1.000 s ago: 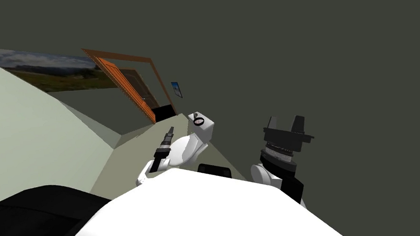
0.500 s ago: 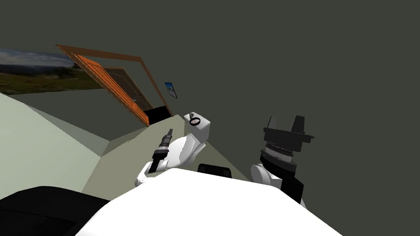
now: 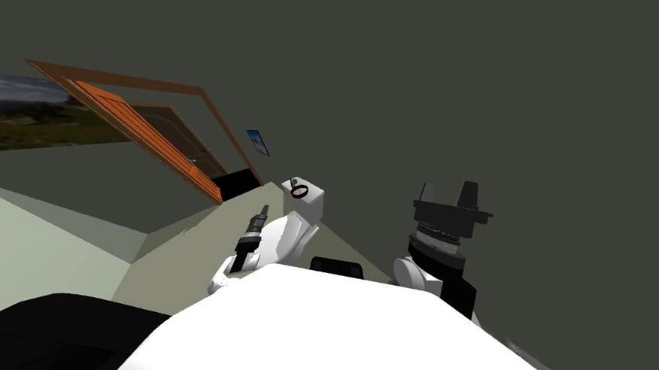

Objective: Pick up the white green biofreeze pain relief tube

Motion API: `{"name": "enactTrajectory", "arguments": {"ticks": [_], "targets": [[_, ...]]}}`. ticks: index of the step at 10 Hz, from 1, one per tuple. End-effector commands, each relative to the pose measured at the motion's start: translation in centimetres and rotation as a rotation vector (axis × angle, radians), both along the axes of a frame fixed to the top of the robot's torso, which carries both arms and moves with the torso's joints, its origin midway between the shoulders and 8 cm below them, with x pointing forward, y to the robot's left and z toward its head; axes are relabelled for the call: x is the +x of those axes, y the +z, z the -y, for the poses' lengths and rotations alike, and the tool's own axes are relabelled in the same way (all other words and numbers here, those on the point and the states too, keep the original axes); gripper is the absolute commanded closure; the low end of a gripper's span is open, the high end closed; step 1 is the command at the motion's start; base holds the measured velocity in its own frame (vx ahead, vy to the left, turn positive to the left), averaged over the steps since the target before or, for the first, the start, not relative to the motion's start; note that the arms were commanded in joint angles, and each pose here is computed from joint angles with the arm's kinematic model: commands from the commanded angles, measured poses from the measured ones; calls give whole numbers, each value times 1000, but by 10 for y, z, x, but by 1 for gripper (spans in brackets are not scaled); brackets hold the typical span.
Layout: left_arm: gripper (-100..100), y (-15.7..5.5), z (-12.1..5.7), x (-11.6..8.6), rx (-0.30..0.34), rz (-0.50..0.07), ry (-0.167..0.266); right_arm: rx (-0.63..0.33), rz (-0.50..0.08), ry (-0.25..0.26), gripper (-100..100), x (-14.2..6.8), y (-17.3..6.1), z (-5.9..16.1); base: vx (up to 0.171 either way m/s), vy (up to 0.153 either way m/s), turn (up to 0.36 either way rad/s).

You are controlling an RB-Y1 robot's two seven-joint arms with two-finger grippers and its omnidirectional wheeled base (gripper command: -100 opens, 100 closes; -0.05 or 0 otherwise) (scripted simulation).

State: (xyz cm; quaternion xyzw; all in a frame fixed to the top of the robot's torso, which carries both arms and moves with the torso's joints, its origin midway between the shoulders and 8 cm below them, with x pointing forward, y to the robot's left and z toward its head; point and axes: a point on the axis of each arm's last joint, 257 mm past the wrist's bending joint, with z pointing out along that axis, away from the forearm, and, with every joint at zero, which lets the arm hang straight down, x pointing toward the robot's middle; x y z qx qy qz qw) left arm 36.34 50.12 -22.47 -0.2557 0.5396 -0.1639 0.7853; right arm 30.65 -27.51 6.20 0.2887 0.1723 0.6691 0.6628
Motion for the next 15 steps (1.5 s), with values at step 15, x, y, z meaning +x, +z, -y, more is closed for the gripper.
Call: {"name": "enactTrajectory", "arguments": {"ticks": [15], "targets": [[-100, -53, -80, -12, 270, -187, 183, 0, 0, 0, 0, 0, 0, 0, 25, 1, -136]]}}
